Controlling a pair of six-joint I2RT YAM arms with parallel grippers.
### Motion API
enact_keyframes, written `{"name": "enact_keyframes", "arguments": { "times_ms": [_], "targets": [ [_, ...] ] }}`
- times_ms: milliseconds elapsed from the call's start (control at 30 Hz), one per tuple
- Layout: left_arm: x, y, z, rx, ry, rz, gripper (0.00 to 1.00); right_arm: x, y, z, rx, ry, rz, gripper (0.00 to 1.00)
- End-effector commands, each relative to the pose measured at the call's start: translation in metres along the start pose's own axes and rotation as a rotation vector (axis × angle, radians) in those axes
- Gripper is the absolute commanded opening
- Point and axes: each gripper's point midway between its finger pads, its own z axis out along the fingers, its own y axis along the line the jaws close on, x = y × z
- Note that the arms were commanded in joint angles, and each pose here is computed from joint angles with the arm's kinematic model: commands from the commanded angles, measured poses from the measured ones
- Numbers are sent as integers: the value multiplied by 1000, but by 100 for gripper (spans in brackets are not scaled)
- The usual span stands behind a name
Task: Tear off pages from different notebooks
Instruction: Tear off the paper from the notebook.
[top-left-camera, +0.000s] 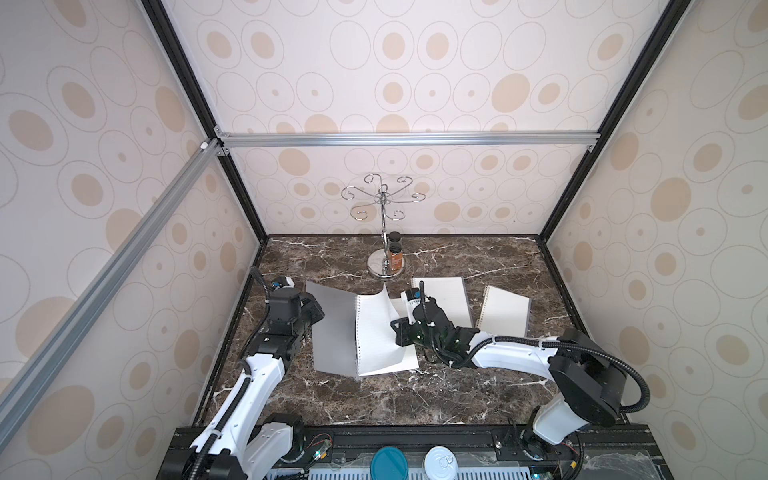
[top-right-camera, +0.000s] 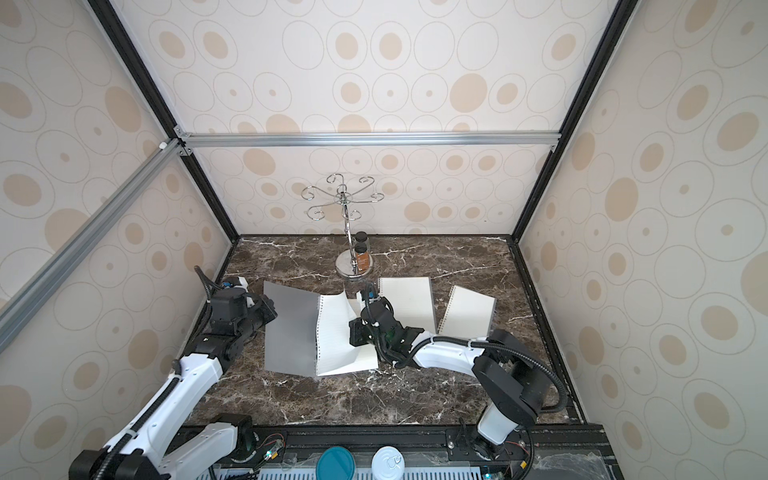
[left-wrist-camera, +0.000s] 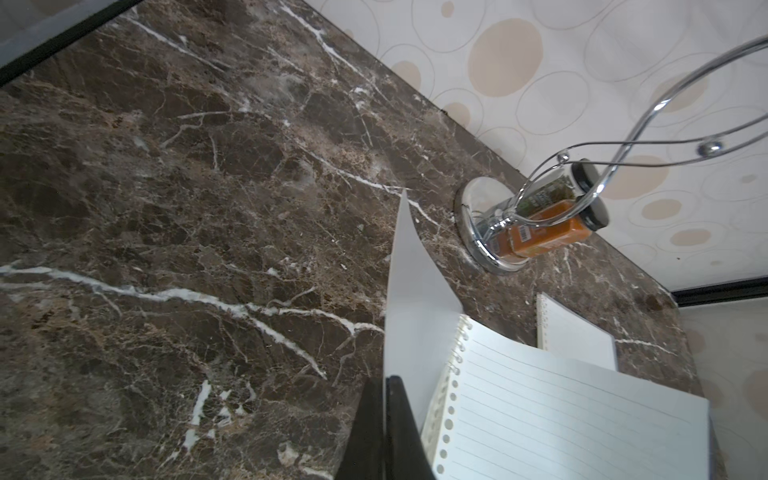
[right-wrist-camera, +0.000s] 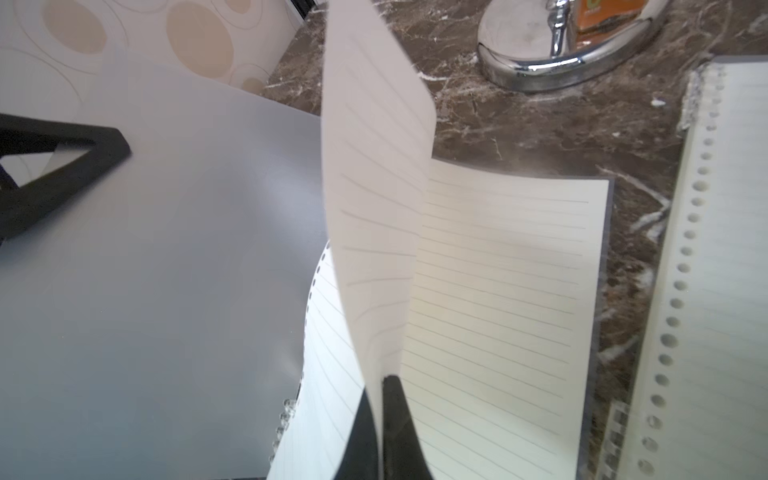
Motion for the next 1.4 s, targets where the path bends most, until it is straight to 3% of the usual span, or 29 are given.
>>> {"name": "enact_keyframes", "arguments": {
  "times_ms": [0,400,767,1067,1367],
  "targets": [
    [-1,17,16,-60,-27,-12,0,7,-6,-7,23,3,-59,0],
    [16,54,39,-163,-28,-66,0,41,24,-14,50,-5,-379,0],
    [27,89,59,-246,-13,-146,0,58,-29,-32,177,-84,-306,0],
    [30,95,63,-248,-3,-160,0,66,-72,-28,218,-78,-154,0],
    [28,99,62,-244,-8,-165,0,65,-94,-30,275,-79,-122,0]
  ]
}}
